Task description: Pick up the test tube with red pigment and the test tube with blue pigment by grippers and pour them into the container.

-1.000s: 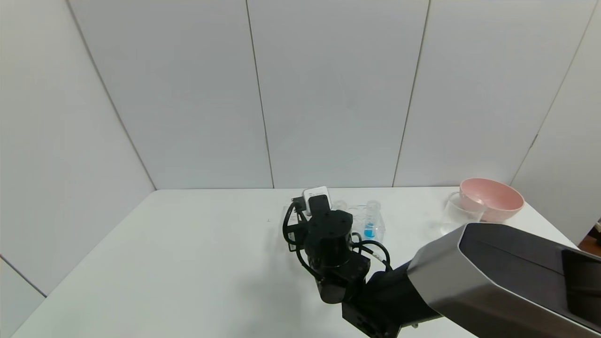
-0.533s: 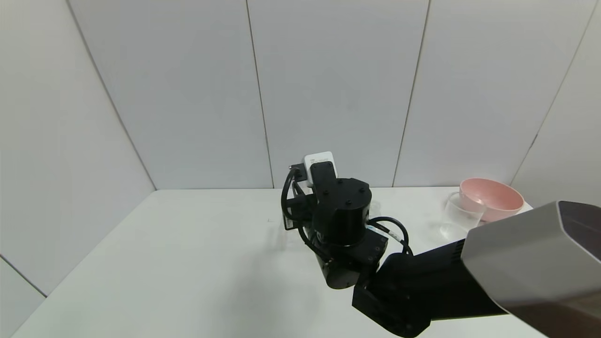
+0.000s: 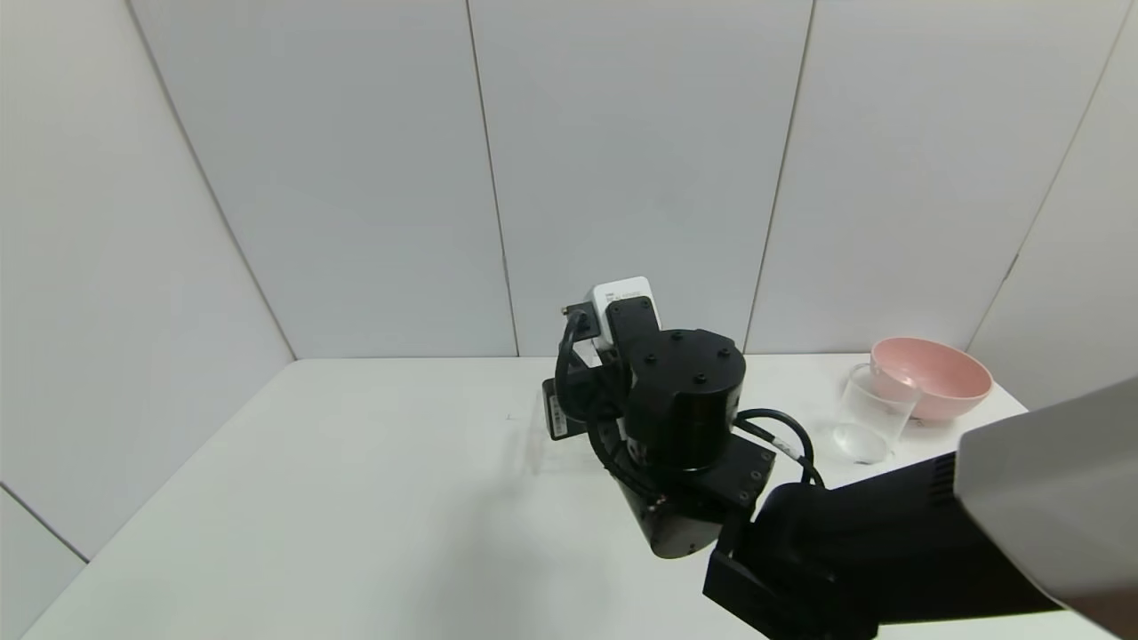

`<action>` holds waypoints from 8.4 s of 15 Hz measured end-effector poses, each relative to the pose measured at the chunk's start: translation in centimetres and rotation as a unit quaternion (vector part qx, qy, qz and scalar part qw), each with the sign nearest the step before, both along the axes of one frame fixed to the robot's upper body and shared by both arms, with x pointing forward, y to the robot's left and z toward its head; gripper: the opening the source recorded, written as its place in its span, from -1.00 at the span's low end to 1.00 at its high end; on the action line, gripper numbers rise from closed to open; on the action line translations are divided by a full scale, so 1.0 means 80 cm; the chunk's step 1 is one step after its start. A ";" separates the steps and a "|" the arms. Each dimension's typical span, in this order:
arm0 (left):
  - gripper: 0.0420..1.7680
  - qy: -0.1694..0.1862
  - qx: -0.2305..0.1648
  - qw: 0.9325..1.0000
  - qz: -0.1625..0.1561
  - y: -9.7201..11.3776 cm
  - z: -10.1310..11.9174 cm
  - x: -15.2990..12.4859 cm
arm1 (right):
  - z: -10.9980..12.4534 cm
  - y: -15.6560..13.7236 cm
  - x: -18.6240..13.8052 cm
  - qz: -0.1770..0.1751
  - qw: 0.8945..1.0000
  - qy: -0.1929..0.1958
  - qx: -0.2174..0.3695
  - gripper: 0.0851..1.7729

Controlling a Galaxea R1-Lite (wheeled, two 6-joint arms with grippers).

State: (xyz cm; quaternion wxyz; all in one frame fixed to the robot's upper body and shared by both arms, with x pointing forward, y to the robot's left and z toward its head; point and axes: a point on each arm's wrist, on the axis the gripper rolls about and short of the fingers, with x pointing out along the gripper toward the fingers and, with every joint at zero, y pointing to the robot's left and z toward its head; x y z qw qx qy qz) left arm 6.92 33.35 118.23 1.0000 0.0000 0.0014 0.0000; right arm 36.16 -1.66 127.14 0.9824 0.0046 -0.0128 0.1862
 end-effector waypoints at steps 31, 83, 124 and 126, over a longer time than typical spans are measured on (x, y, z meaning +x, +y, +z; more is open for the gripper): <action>1.00 0.000 0.000 1.000 0.000 0.000 0.000 0.000 | 0.043 -0.526 0.017 0.038 0.981 0.154 -0.108 -0.57; 1.00 0.000 0.000 1.000 0.000 0.000 0.000 0.000 | 0.085 -0.380 0.150 0.071 0.676 0.318 -0.660 -0.57; 1.00 0.000 0.000 1.000 0.000 0.000 0.000 0.000 | 0.148 -0.425 0.099 0.072 0.930 0.299 -0.203 -0.57; 1.00 0.000 0.000 1.000 0.000 0.000 0.000 0.000 | 0.149 -0.429 0.093 0.055 0.947 0.267 -0.170 -0.57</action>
